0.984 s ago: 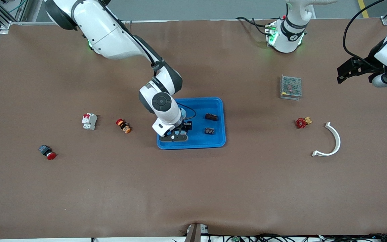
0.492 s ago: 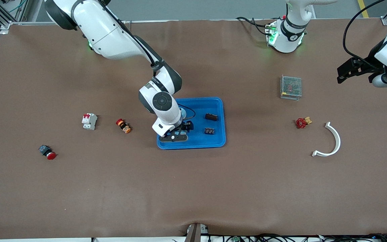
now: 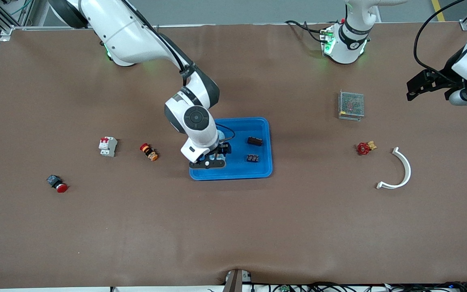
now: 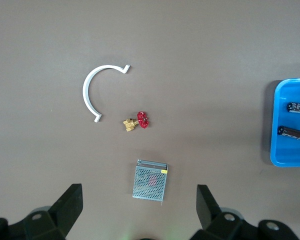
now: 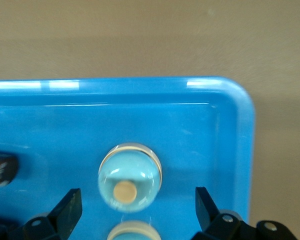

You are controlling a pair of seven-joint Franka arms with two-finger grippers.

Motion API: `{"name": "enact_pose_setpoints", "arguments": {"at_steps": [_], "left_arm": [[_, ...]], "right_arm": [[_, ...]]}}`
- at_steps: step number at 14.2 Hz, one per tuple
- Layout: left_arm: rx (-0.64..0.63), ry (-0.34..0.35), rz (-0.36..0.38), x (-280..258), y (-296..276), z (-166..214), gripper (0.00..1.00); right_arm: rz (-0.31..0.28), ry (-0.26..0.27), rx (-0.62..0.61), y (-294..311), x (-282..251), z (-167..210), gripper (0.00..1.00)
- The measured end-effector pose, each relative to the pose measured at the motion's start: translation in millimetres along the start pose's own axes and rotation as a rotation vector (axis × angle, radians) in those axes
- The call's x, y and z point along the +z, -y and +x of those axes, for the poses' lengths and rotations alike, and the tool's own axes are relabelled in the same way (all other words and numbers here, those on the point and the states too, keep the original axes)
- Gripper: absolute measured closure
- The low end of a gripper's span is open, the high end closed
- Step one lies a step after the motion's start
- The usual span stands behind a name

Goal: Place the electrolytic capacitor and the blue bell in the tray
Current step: 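Open the right gripper and release the bell beside the other bell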

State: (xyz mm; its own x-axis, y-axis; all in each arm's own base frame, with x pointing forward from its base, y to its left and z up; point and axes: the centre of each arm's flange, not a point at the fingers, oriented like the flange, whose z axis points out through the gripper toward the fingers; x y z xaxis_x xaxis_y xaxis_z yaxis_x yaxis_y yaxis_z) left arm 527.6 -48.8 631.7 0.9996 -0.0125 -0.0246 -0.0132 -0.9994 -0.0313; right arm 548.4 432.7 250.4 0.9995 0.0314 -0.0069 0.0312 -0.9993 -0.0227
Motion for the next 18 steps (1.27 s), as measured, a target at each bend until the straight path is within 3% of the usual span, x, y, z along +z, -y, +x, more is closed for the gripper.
{"name": "enact_pose_setpoints", "arguments": {"at_steps": [4,11,18], "left_arm": [[0.000,-0.002,0.000,-0.1,-0.1,0.2,0.00],[0.000,-0.005,0.000,-0.4,-0.2,0.5,0.00],[0.000,-0.008,-0.001,-0.9,-0.3,0.8,0.00]], "right_arm": [[-0.033,0.001,-0.001,-4.8,-64.5,-5.8,0.00],[-0.122,0.054,-0.074,-32.5,-172.1,-31.6,0.00],[-0.109,0.080,-0.136,-120.9,-280.1,-36.0,0.00]]}}
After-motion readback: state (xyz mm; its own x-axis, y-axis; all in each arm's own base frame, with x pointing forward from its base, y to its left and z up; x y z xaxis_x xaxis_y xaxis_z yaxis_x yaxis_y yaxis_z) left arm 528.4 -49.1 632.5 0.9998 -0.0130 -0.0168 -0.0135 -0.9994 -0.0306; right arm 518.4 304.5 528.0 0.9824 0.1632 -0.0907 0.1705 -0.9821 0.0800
